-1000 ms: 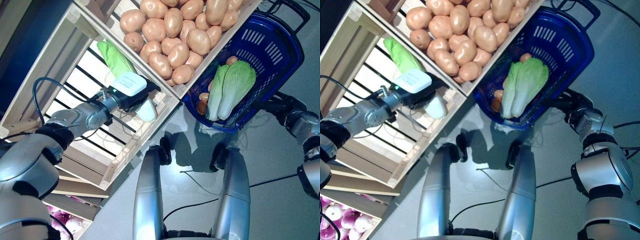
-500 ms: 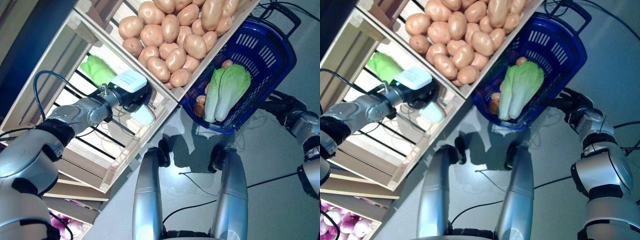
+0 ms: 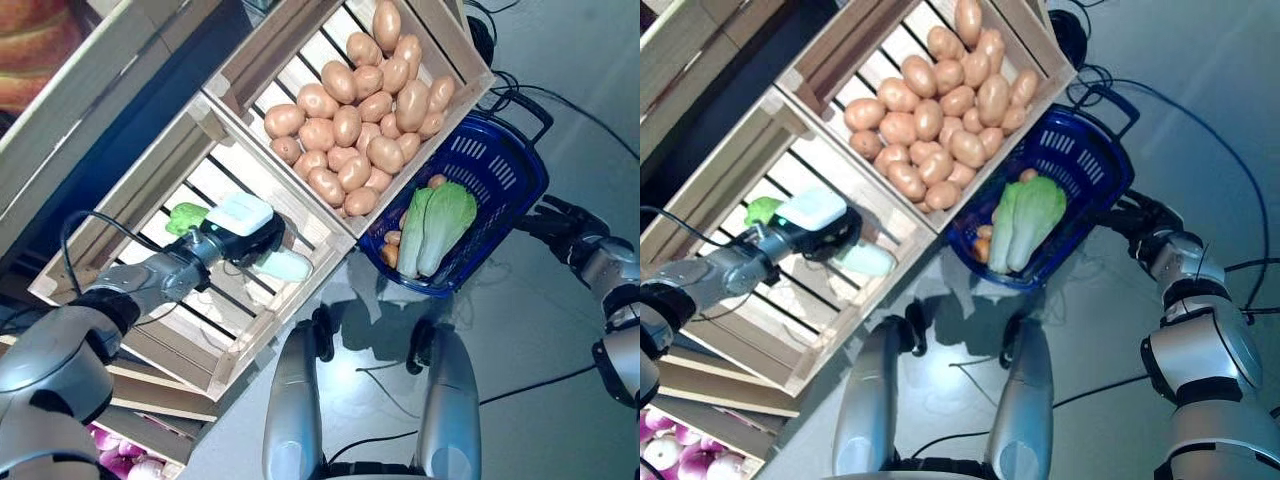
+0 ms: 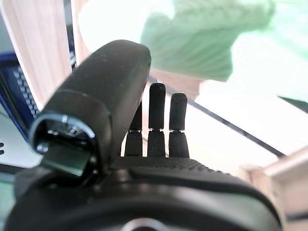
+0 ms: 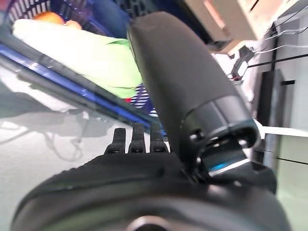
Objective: Put vegetables into the basket
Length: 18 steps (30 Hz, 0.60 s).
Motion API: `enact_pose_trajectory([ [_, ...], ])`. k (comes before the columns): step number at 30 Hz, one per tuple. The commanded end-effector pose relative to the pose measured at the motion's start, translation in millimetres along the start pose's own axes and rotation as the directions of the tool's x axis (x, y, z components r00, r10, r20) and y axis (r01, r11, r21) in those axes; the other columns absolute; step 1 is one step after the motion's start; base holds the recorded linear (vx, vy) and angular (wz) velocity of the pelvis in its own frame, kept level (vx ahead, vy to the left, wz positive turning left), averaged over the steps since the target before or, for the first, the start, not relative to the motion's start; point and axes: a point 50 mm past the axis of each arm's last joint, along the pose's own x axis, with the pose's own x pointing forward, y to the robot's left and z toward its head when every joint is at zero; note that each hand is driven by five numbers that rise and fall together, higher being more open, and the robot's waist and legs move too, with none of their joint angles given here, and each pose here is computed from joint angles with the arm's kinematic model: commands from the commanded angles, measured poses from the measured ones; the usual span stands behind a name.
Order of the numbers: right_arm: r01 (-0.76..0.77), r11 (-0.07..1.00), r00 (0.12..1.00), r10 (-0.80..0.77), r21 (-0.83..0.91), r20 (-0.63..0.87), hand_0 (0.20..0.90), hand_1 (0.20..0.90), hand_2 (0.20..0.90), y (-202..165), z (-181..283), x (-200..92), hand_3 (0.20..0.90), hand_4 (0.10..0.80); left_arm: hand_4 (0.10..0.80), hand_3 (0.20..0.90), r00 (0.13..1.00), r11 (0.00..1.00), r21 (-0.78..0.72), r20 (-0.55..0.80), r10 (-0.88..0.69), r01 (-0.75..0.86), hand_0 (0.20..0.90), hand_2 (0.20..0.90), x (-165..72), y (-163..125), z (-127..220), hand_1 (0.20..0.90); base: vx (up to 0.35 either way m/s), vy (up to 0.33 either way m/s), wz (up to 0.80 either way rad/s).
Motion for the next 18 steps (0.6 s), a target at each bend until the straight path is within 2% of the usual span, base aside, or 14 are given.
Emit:
enact_pose_trajectory([
  [1,0.009,1.000,0.993,-0.012,0.024,0.117,0.900,0.900,0.900,-18,14,-6,0.900,0.800,0.400,0.300,0.980,0.980,-0.046,-0.042,0.194,-0.196,0.300,0.300,-8,23,-12,0.300,0.000,0.000,0.00],
  [5,0.015,1.000,0.994,-0.017,0.019,0.106,0.900,0.900,0.900,-18,11,-5,0.900,0.800,0.400,0.300,0.987,0.986,-0.060,-0.057,0.151,-0.154,0.300,0.300,-10,15,-12,0.300,0.054,-0.017,0.05],
  [6,0.015,1.000,0.994,-0.016,0.018,0.106,0.900,0.900,0.900,-16,11,-5,0.900,0.800,0.472,0.408,0.988,0.987,-0.077,-0.080,0.132,-0.139,0.408,0.408,-9,12,-13,0.408,0.016,-0.013,0.07],
  [7,0.016,1.000,0.994,-0.018,0.020,0.104,0.900,0.900,0.900,-15,12,-5,0.900,0.800,0.800,0.900,0.989,0.989,-0.091,-0.103,0.110,-0.120,0.900,0.900,-9,9,-14,0.900,0.003,-0.008,0.05],
  [12,0.023,0.999,0.997,-0.025,0.023,0.073,0.900,0.900,0.900,-13,8,-4,0.900,0.800,0.800,0.900,0.988,0.989,-0.147,-0.151,-0.029,0.007,0.900,0.900,-12,-10,-16,0.900,0.000,0.000,0.00],
  [18,0.031,0.999,0.998,-0.032,0.019,0.056,0.900,0.900,0.900,-15,1,-4,0.900,0.800,0.800,0.900,0.983,0.982,-0.157,-0.137,-0.125,0.103,0.900,0.900,-13,-24,-12,0.900,-0.026,0.006,0.00],
])
